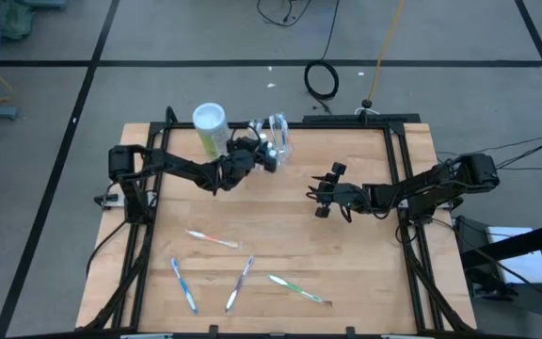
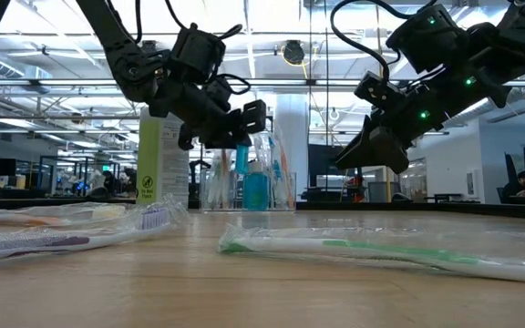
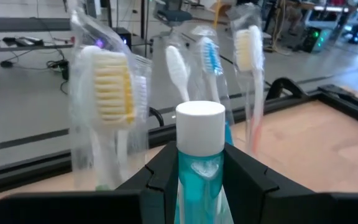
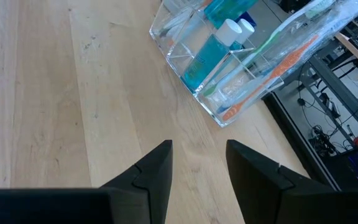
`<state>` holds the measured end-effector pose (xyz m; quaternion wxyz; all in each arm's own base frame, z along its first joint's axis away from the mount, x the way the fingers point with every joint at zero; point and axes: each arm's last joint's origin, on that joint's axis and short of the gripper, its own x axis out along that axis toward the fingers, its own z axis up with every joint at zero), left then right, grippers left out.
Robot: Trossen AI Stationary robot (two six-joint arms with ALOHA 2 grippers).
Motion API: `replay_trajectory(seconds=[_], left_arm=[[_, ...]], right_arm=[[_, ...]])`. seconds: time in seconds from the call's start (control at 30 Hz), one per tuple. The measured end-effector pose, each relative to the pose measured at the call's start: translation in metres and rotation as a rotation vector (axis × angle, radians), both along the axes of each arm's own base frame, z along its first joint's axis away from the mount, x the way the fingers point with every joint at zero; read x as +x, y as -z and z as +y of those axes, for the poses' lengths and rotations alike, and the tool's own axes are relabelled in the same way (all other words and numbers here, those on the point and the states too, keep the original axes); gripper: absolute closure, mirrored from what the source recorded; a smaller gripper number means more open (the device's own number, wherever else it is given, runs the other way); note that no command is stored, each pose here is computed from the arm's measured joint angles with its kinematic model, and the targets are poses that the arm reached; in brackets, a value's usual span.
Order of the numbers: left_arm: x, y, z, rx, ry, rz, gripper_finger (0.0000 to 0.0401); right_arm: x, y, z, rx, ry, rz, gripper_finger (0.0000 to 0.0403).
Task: Pick & Place toothbrushing station
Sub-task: Put the blue mouthwash into the transparent organizer, then put the orange toothbrush into the transparent organizer
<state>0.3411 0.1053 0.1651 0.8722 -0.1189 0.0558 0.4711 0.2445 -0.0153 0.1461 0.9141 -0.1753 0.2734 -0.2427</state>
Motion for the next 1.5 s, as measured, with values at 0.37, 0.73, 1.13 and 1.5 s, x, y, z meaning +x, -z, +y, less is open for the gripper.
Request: replay_trajectory(seconds=[0.37, 0.73, 1.13, 1.5], left_arm=[[-0.001, 0.0, 0.005, 0.054, 0.012, 0.08, 0.0282], [-0.001, 0.0, 0.004, 0.049, 0.042, 0.084, 0.0277], [-0.001, 0.0, 0.005, 0.064, 0.046, 0.097, 0.0249], [-0.004, -0.024, -0.006, 0.13, 0.088, 0.103, 0.0248]], right_arm=[[0.0, 0.0, 0.0, 0.0, 0.0, 0.0, 0.0261], [0.0, 0.0, -0.009, 0.012, 0.019, -0.004, 0.0261], [0.001, -0.005, -0.03, 0.01, -0.05, -0.038, 0.0261], [0.006, -0.016, -0.034, 0.158, -0.03, -0.254, 0.0261]])
